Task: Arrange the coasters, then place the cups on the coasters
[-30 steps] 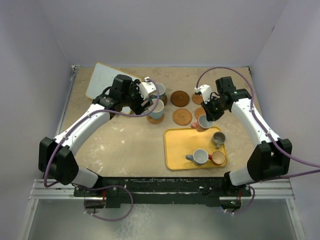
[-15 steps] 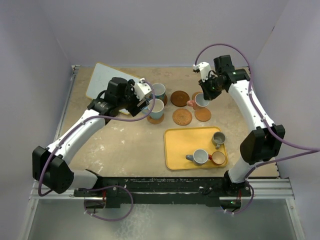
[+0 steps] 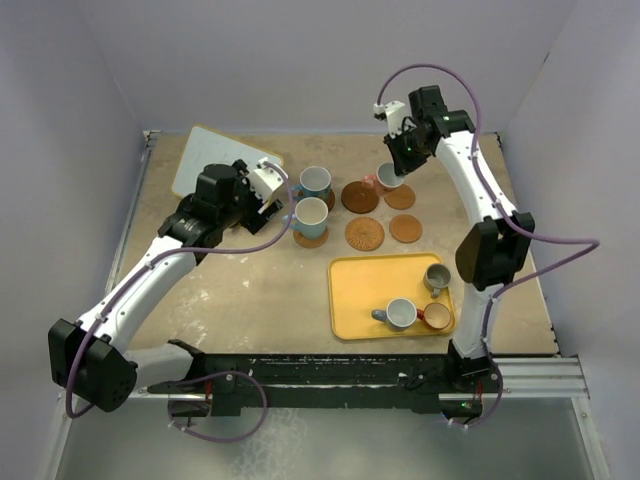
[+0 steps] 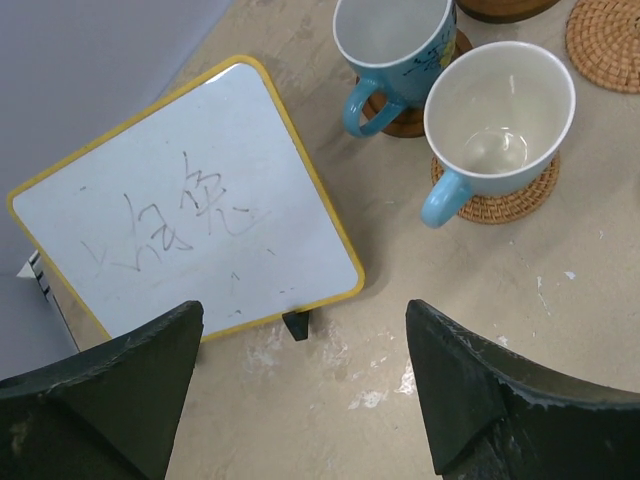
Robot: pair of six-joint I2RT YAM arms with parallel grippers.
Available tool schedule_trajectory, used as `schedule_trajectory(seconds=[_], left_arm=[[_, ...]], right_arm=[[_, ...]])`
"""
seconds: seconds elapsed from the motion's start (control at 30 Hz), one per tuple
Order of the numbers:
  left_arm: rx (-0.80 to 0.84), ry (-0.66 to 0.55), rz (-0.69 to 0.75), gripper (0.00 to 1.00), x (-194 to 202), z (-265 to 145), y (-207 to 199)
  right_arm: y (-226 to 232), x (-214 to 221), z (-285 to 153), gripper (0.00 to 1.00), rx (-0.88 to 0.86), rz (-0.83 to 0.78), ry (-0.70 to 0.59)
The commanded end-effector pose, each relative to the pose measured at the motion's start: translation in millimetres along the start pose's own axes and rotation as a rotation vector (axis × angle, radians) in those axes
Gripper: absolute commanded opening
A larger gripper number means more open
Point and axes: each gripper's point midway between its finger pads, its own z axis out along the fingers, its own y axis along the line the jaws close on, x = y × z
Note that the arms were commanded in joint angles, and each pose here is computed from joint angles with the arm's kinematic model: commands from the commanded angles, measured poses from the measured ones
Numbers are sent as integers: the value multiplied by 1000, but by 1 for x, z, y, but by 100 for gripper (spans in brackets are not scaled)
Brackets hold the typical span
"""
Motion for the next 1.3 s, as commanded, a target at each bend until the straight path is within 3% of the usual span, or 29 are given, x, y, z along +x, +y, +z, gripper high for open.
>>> schedule_trajectory(seconds=[0.0,0.67,1.27], left_arm=[[-61,-42,-44,80,-1,-7,12],[-3,-77,-121,82,7,-4,2],[20,-79,-105,82,13,-3,-4]], right_arm=[[-3,-34,-12,0,39,16,-73],[-21,-50,45,0,102,16,-38],[-4,-56,94,0,82,-34,-14]])
